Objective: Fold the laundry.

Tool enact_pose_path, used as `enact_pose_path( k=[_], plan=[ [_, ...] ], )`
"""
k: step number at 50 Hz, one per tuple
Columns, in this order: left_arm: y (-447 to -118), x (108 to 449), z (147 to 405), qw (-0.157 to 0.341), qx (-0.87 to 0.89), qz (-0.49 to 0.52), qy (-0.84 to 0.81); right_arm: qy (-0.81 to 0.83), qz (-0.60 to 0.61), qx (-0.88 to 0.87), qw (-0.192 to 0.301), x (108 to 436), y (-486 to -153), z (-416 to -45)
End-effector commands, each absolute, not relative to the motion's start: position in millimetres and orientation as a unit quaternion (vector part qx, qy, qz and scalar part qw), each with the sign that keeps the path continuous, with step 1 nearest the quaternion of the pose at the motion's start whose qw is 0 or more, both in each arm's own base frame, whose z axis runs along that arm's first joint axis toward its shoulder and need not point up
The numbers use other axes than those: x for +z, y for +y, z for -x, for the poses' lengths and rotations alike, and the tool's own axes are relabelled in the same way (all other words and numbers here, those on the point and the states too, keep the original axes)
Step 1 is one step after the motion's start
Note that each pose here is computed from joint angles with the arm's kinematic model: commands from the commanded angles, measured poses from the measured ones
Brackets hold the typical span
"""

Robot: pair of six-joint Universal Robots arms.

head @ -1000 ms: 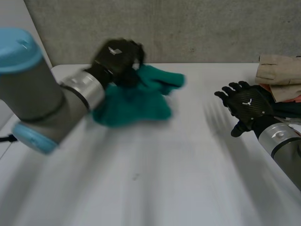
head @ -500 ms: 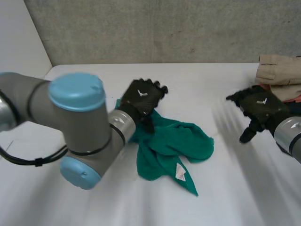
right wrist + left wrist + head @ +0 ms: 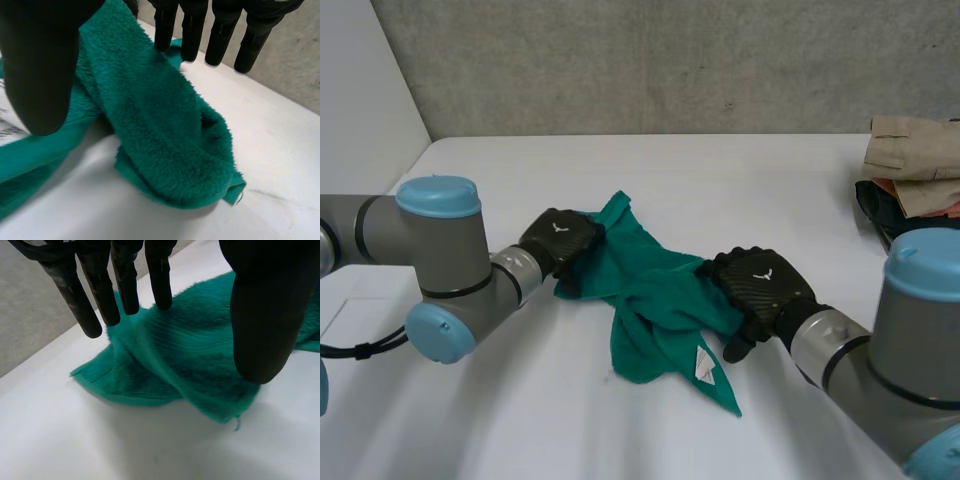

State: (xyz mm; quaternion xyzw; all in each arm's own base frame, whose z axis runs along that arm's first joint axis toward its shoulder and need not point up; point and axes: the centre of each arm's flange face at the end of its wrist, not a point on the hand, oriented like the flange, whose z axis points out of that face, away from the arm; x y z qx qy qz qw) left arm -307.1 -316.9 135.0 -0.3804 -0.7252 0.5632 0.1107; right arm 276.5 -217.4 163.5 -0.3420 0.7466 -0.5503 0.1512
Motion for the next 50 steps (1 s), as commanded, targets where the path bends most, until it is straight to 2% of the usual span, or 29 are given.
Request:
enact_pose_path(
  k=[1, 13, 22, 25, 27, 30, 38, 43, 50],
  plan=[
    [-313.0, 131.6, 311.7, 0.118, 0.560, 0.392, -0.720, 0.736, 0.337, -0.573, 0.129, 153.6, -228.3, -284.3],
    [-326.7, 110.1, 319.5, 0.118, 0.558, 0.394, -0.720, 0.739, 0.341, -0.567, 0.126, 142.0, -237.1, -292.9],
    [-331.0, 121.3, 332.3, 0.119, 0.590, 0.394, -0.694, 0.730, 0.333, -0.584, 0.121, 154.8, -243.5, -289.6],
    [-333.1, 133.2, 335.6, 0.110, 0.613, 0.385, -0.681, 0.712, 0.332, -0.606, 0.121, 176.7, -243.5, -289.9],
    [-334.4, 161.1, 333.0, 0.092, 0.639, 0.366, -0.670, 0.700, 0.334, -0.621, 0.116, 189.5, -243.5, -289.4],
    [-330.9, 210.4, 323.5, 0.075, 0.678, 0.334, -0.651, 0.677, 0.339, -0.647, 0.090, 213.9, -249.8, -281.3],
    [-298.4, 288.9, 302.5, 0.071, 0.731, 0.304, -0.607, 0.627, 0.363, -0.689, -0.005, 277.1, -274.4, -250.6],
    [-276.9, 311.7, 291.0, 0.086, 0.742, 0.284, -0.600, 0.582, 0.426, -0.692, -0.030, 298.7, -275.0, -254.1],
    [-269.5, 299.5, 285.9, 0.104, 0.726, 0.270, -0.624, 0.472, 0.541, -0.696, -0.007, 298.5, -260.8, -274.7]
  ],
)
